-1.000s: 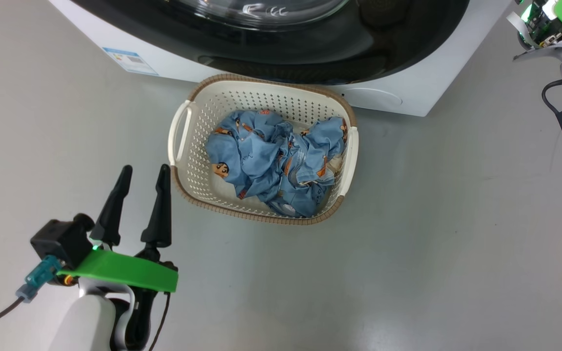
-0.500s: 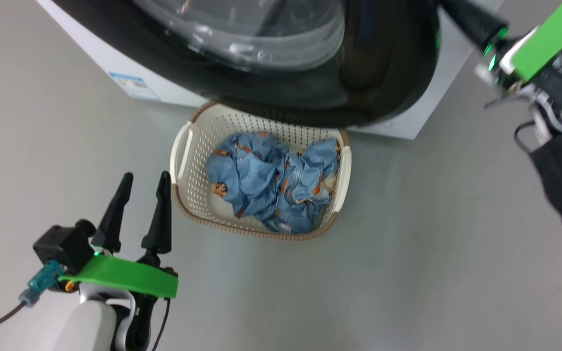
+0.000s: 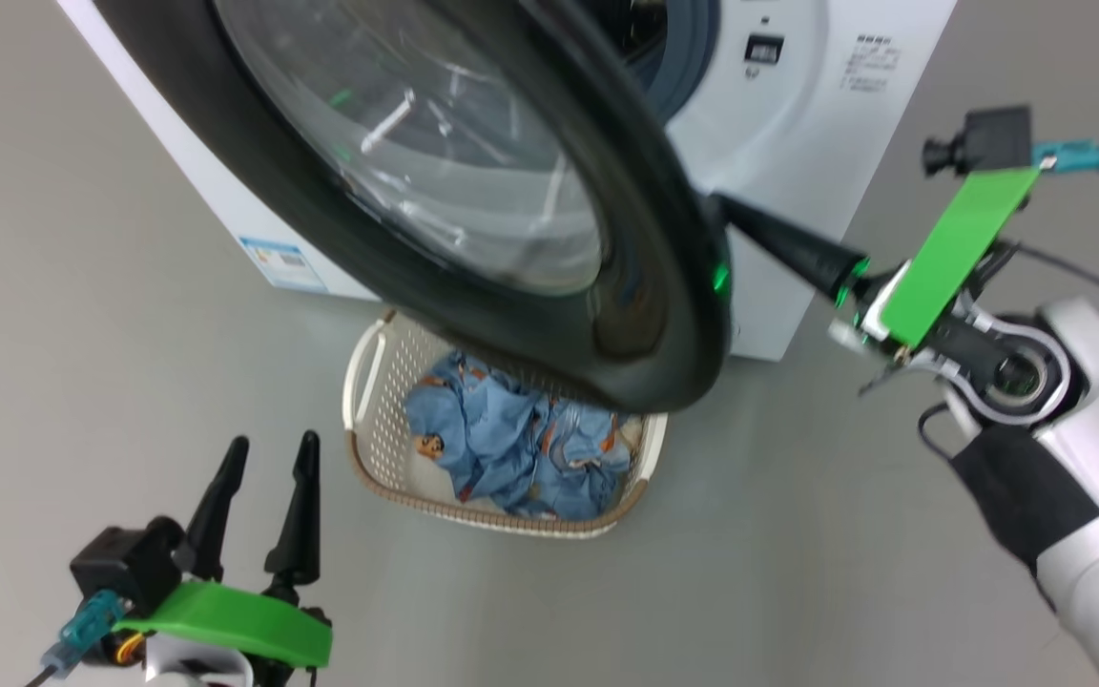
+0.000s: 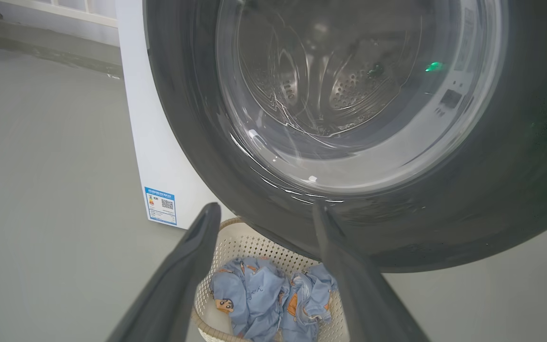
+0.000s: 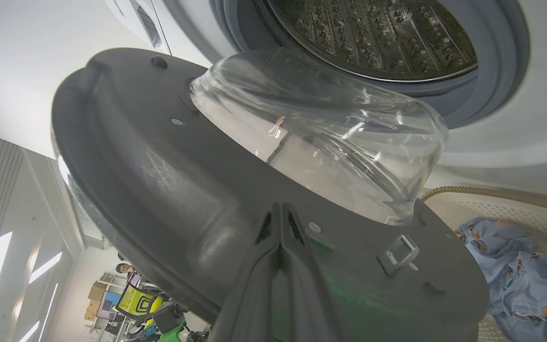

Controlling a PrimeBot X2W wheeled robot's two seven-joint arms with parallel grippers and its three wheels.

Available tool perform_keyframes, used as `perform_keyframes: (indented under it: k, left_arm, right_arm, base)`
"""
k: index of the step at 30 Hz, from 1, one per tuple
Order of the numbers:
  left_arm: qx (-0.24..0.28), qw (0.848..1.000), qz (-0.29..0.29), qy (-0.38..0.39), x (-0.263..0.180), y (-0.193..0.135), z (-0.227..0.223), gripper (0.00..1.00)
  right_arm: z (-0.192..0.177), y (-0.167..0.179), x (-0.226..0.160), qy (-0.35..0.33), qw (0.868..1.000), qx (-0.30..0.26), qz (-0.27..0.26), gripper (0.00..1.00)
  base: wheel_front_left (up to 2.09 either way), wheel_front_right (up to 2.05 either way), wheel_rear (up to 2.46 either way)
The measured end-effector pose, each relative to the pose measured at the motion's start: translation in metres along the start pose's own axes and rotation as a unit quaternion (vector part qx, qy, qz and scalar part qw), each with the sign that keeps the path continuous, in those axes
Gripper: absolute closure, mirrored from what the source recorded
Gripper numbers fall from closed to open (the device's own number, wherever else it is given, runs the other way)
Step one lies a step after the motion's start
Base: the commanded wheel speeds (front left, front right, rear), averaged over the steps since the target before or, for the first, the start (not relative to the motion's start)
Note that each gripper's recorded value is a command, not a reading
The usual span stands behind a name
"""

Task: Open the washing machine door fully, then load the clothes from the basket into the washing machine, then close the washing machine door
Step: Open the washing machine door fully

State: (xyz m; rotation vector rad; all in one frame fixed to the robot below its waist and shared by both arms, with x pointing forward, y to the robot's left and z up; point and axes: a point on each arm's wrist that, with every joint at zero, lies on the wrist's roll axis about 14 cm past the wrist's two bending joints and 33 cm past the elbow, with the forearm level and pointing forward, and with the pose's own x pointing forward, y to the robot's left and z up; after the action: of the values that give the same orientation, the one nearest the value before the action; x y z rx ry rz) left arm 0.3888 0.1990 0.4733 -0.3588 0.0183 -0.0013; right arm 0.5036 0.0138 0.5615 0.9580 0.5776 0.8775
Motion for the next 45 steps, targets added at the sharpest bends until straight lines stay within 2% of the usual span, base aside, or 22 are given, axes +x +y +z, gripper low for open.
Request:
perform_keyframes:
  k: [8, 15, 25, 30, 34, 39, 41, 43, 45]
  left_arm:
    - [0.003, 1.000, 0.004, -0.017, -0.018, 0.002, 0.012, 0.00]
    - [0.005, 1.000, 0.012, -0.028, -0.027, 0.006, 0.020, 0.00]
    - [0.005, 0.999, 0.035, -0.039, -0.043, 0.018, 0.027, 0.00]
    - [0.007, 0.998, 0.039, -0.045, -0.047, 0.020, 0.030, 0.00]
    - [0.008, 0.998, 0.041, -0.050, -0.051, 0.020, 0.033, 0.00]
    - [0.006, 0.998, 0.038, -0.049, -0.053, 0.018, 0.031, 0.00]
    - [0.005, 0.998, 0.032, -0.045, -0.053, 0.015, 0.029, 0.00]
    - [0.004, 0.999, 0.024, -0.044, -0.051, 0.010, 0.028, 0.00]
    - [0.005, 0.999, 0.017, -0.043, -0.048, 0.007, 0.028, 0.00]
  right_arm:
    - [-0.032, 0.024, -0.009, 0.032, 0.999, -0.005, 0.015, 1.00]
    - [-0.064, 0.041, -0.001, 0.073, 0.997, 0.000, 0.038, 1.00]
    - [-0.127, 0.076, 0.017, 0.161, 0.982, 0.011, 0.093, 1.00]
    - [-0.147, 0.090, 0.018, 0.188, 0.976, 0.012, 0.110, 1.00]
    - [-0.151, 0.098, 0.019, 0.191, 0.974, 0.007, 0.118, 1.00]
    - [-0.149, 0.092, 0.015, 0.174, 0.979, -0.003, 0.104, 1.00]
    - [-0.146, 0.087, 0.011, 0.159, 0.983, 0.002, 0.095, 0.89]
    - [-0.139, 0.081, 0.006, 0.139, 0.986, 0.007, 0.086, 0.71]
    - [-0.131, 0.073, 0.000, 0.117, 0.990, 0.010, 0.074, 0.62]
  base:
    - [0.00, 0.00, 0.00]
    - [0.00, 0.00, 0.00]
    - [0.00, 0.00, 0.00]
    - [0.00, 0.00, 0.00]
    - [0.00, 0.00, 0.00]
    - [0.00, 0.00, 0.00]
    - [0.00, 0.00, 0.00]
    - [0.00, 0.00, 0.00]
    - [0.00, 0.00, 0.00]
